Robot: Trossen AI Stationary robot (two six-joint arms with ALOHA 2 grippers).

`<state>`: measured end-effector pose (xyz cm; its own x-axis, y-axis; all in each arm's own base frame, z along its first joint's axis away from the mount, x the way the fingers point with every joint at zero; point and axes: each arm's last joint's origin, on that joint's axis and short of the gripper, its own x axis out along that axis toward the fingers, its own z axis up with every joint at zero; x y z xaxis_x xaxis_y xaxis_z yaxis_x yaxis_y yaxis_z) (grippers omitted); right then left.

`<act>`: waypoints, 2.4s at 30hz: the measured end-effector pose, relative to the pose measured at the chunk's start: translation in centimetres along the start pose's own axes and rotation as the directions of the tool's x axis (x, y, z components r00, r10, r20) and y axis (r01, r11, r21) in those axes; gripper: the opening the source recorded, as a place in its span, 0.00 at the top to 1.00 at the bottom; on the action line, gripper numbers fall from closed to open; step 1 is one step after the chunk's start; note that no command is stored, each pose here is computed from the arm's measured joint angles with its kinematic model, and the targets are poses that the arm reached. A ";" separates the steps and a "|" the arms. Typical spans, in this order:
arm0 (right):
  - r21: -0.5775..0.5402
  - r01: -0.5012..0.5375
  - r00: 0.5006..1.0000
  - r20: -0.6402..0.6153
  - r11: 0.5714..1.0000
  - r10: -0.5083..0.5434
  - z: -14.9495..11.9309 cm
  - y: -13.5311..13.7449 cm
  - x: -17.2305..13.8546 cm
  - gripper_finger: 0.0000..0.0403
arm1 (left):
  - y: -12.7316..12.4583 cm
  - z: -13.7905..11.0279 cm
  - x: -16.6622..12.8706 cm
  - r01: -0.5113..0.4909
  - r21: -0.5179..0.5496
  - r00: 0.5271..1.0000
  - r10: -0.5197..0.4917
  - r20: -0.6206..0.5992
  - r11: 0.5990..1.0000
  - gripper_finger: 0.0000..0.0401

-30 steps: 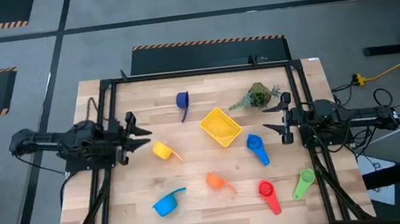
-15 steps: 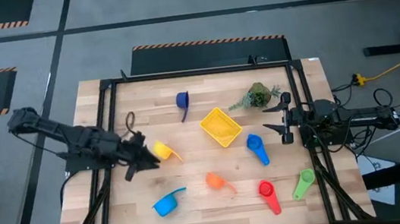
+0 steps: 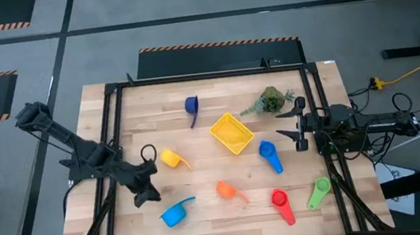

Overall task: Nest measuring cups in basket
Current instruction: Prepare the light blue measuring cup

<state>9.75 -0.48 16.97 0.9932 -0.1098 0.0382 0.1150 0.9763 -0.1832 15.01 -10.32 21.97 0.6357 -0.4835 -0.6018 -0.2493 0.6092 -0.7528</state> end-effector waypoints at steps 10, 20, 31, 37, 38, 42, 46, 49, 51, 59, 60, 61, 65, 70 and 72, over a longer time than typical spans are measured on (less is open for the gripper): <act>0.000 0.000 1.000 0.000 1.000 0.000 0.0 0.0 0.0 0.38 | 0.4 -1.1 2.2 -0.094 0.005 0.993 0.094 -0.075 0.996 0.71; -0.001 0.000 1.000 0.000 1.000 0.000 0.0 0.0 0.0 0.38 | 0.6 -1.2 3.8 -0.105 0.006 0.988 0.105 -0.109 0.994 0.71; -0.001 0.000 1.000 0.000 1.000 0.000 0.0 0.0 0.0 0.38 | 0.2 -1.1 5.1 -0.062 0.006 0.994 0.062 -0.094 0.998 0.71; -0.001 0.000 1.000 0.000 1.000 0.000 0.0 0.0 0.0 0.38 | 0.1 -1.1 5.8 -0.043 0.006 0.995 0.044 -0.089 0.999 0.71; -0.001 0.000 1.000 0.000 1.000 0.000 0.0 0.0 0.0 0.38 | 0.0 -1.0 5.9 -0.036 0.006 0.996 0.036 -0.086 0.999 0.71; -0.001 0.000 1.000 0.000 1.000 0.000 0.0 0.0 0.0 0.38 | -0.2 -1.0 6.1 -0.013 0.006 0.997 0.013 -0.078 1.000 0.71; -0.001 0.000 1.000 0.000 1.000 0.000 0.0 0.0 0.0 0.38 | -0.2 -1.0 6.2 -0.011 0.005 0.997 0.011 -0.077 1.000 0.71; -0.001 0.000 1.000 0.000 1.000 0.000 0.0 0.0 0.0 0.38 | -0.2 -1.0 6.2 -0.011 0.005 0.997 0.011 -0.076 1.000 0.71; -0.001 0.000 1.000 0.000 1.000 0.000 0.0 0.0 0.0 0.38 | -0.2 -0.9 6.2 -0.011 0.005 0.997 0.012 -0.074 1.000 0.71; -0.001 0.000 1.000 0.000 1.000 0.000 0.0 0.0 0.0 0.38 | -0.1 -1.0 6.5 -0.021 -0.003 0.997 0.021 -0.078 1.000 0.71; -0.001 0.000 1.000 0.000 1.000 0.000 0.0 0.0 0.0 0.38 | 0.0 -1.0 6.7 -0.021 -0.002 0.997 0.021 -0.079 1.000 0.71; -0.001 0.000 1.000 0.000 1.000 0.000 0.0 0.0 0.0 0.38 | 0.0 -1.0 6.9 -0.022 -0.003 0.997 0.022 -0.080 1.000 0.71; -0.001 0.000 1.000 0.000 1.000 0.000 0.0 0.0 0.0 0.38 | 0.2 -1.1 7.8 -0.012 0.001 0.995 0.013 -0.102 1.000 0.71; -0.001 0.000 1.000 0.000 1.000 0.000 0.0 0.0 0.0 0.38 | 0.2 -1.3 8.6 0.012 0.003 0.990 -0.012 -0.140 1.000 0.71; -0.001 0.000 1.000 0.000 1.000 0.000 0.0 0.0 0.0 0.38 | 0.3 -1.3 8.7 0.008 0.005 0.989 -0.007 -0.147 1.000 0.71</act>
<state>9.75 -0.48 16.97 0.9932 -0.1098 0.0384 0.1150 0.9762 -0.1838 19.51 -15.19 16.14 0.5233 -0.5746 -0.6293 -0.2411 0.6085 -0.7561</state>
